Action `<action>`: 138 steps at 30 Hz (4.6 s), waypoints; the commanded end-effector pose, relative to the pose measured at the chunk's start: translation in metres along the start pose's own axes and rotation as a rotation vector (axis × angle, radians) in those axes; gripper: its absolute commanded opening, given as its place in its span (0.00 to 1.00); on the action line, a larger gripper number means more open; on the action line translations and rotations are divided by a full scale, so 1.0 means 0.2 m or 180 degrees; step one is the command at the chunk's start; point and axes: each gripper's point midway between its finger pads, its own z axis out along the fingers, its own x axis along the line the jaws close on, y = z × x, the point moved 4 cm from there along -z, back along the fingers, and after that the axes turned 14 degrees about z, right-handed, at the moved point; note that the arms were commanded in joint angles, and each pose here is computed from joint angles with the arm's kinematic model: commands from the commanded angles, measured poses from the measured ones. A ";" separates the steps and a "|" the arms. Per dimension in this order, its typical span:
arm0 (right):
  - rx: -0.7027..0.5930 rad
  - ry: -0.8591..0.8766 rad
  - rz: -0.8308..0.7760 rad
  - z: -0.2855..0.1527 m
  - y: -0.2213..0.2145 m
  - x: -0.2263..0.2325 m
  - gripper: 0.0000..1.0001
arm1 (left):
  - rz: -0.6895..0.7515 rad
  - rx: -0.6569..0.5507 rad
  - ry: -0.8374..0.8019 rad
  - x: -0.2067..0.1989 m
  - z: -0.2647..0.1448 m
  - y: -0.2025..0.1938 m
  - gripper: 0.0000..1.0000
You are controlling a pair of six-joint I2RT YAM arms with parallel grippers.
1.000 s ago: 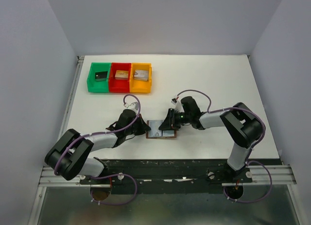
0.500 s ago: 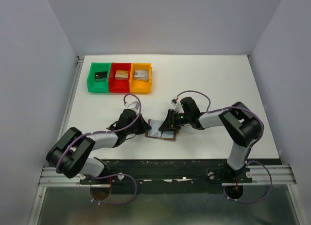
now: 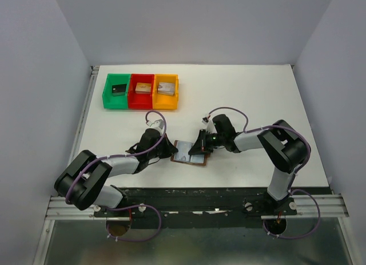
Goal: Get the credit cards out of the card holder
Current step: Remove the credit card from the card holder.
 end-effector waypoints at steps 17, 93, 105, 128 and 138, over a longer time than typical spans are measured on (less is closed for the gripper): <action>-0.0032 -0.0386 -0.0412 -0.05 0.06 0.01 0.00 | -0.0022 0.0329 0.0253 0.07 -0.04 -0.15 0.00; 0.0176 0.0081 -0.0096 -0.03 0.06 0.10 0.33 | -0.0010 0.0545 0.0247 0.04 0.03 -0.20 0.00; 0.0113 0.0088 -0.0098 -0.06 0.06 0.12 0.30 | -0.0142 0.0599 0.0411 0.10 0.02 -0.23 0.00; 0.0013 0.0050 -0.0135 -0.15 0.06 0.11 0.26 | -0.0247 0.0656 0.0478 0.14 0.02 -0.26 0.00; -0.0013 0.0022 -0.0145 -0.18 0.07 0.09 0.24 | -0.0268 0.0650 0.0485 0.14 0.02 -0.26 0.00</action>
